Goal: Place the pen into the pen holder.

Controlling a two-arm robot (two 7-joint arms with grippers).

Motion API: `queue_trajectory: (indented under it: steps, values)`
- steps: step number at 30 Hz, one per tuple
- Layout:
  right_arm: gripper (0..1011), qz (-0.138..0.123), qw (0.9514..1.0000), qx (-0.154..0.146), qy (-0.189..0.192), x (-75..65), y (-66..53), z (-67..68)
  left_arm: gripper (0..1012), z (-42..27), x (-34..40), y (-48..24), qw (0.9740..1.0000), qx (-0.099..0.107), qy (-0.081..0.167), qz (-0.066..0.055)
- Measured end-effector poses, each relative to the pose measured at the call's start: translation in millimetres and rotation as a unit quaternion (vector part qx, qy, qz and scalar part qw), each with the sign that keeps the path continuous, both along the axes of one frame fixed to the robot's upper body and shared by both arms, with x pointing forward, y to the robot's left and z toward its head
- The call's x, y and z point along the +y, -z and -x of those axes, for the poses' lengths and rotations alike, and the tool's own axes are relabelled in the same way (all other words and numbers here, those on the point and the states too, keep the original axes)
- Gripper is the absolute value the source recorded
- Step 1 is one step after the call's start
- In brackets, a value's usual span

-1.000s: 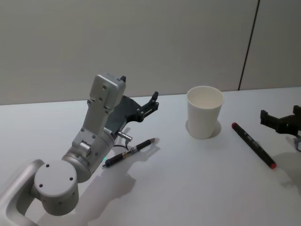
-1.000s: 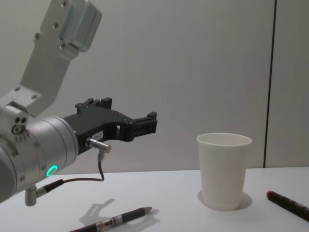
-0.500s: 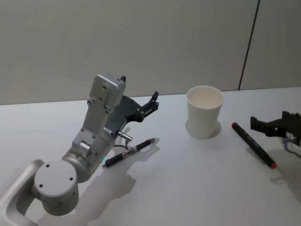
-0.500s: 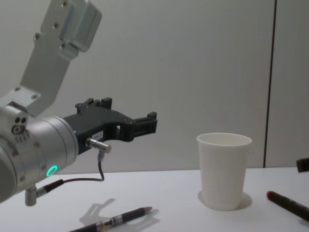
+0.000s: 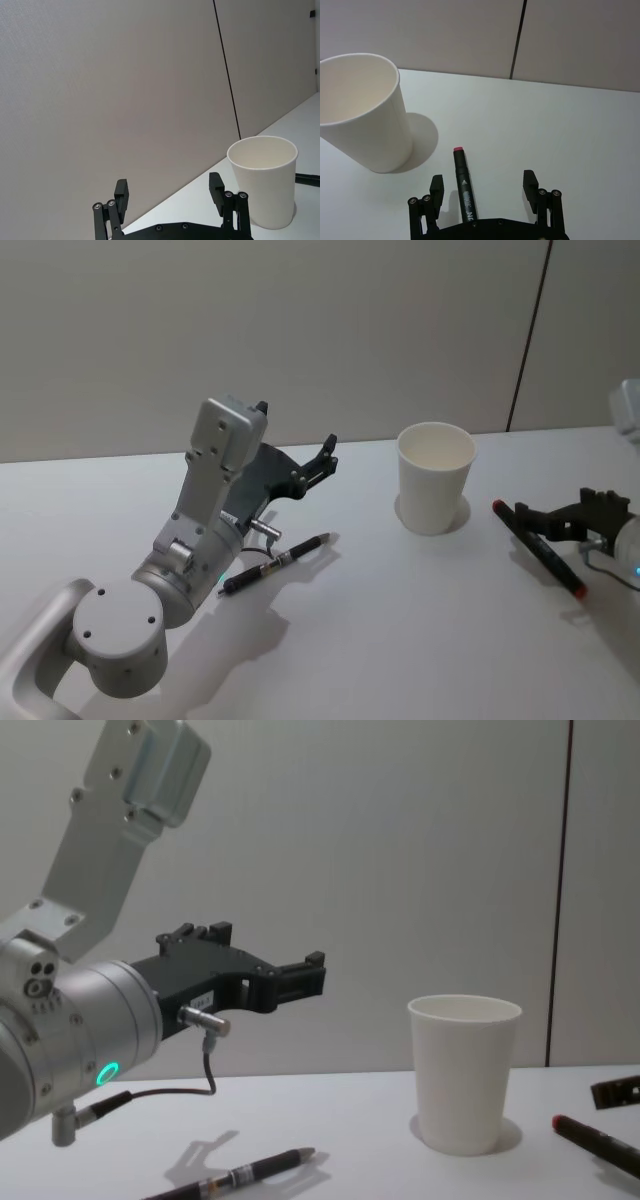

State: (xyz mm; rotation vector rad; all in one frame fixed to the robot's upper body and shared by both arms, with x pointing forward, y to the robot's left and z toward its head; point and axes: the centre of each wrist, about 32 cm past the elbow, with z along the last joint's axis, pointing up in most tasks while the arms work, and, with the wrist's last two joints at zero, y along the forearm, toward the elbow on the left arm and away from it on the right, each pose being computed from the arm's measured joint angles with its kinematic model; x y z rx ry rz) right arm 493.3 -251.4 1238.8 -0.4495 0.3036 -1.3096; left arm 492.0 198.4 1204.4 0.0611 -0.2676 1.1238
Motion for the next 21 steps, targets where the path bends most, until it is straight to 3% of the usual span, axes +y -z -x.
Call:
queue_trajectory:
  steps: [21]
  values:
    - [1001, 0.006, 0.9997, 0.02, -0.012, 13.6, 26.9, -9.6, 1001, 0.0, 0.0, 0.0, 1.0, 0.0, 0.0, 0.0]
